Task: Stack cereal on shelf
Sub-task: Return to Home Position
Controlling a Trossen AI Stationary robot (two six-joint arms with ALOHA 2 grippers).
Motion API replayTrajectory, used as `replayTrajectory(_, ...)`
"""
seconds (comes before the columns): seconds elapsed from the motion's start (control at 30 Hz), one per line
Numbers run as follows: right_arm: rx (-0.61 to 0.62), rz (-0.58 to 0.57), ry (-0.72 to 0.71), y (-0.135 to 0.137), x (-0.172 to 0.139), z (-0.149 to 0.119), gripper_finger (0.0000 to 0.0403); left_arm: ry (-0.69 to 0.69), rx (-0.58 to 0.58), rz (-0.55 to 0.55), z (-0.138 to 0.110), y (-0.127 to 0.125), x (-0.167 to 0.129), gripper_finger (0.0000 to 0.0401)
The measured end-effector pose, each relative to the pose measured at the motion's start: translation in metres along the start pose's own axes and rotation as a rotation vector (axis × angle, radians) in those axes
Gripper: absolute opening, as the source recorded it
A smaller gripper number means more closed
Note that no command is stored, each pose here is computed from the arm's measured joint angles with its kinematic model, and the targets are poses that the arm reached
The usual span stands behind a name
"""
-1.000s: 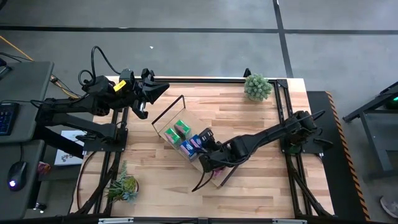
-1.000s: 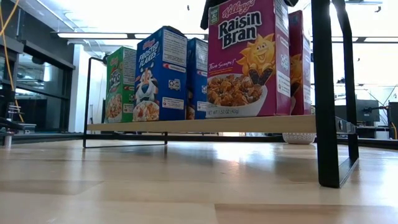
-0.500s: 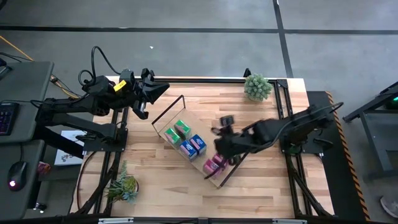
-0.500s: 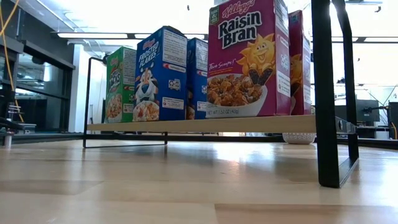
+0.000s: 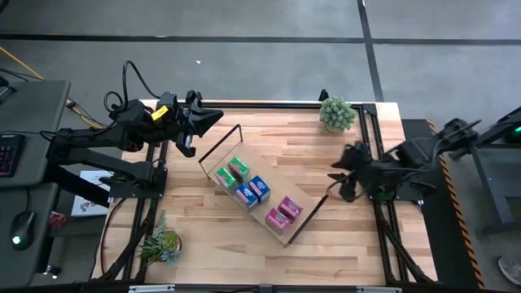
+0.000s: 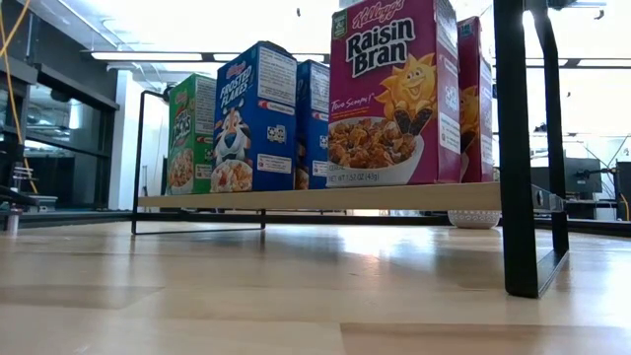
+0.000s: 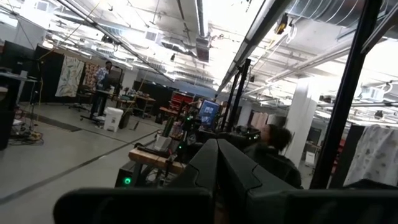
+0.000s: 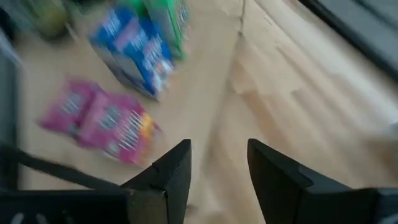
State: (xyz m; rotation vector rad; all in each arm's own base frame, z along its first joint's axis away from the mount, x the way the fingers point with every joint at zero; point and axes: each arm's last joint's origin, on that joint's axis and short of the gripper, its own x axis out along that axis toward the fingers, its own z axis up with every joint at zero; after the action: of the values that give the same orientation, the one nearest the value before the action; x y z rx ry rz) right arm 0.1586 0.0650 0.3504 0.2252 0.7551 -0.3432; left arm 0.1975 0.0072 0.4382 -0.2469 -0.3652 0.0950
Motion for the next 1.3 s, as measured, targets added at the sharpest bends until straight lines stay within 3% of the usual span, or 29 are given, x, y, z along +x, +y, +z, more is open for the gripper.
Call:
replayTrajectory(0.17, 0.236, 0.193, -0.236, -0.011, 0.006, -0.029, 0.0149, 0.011, 0.003, 0.003, -0.001, 0.0, 0.0, 0.0)
replayTrajectory(0.3, 0.336, 0.309, -0.456, -0.012, 0.019, -0.03, 0.0149, 0.017, 0.003, 0.004, -0.002, 0.0, 0.0, 0.0)
replayTrajectory(0.4, 0.367, 0.367, -0.545, -0.015, 0.031, -0.023, 0.0149, 0.017, 0.003, 0.004, -0.002, 0.0, 0.0, 0.0)
replayTrajectory(0.6, 0.294, 0.409, -0.51, -0.034, 0.057, 0.001, 0.0111, 0.017, 0.003, 0.005, -0.002, 0.0, 0.0, 0.0)
replayTrajectory(0.87, 0.195, 0.492, -0.511, -0.067, 0.053, 0.016, 0.0008, 0.02, 0.025, 0.005, -0.002, 0.0, 0.0, 0.0)
replayTrajectory(1.13, 0.161, 0.403, -0.396, -0.08, 0.03, -0.014, 0.0002, 0.105, 0.064, 0.023, -0.01, 0.003, -0.001, 0.0)
replayTrajectory(1.3, 0.165, 0.377, -0.456, -0.083, 0.012, -0.024, 0.0001, 0.197, 0.106, 0.016, -0.021, 0.002, -0.001, 0.0)
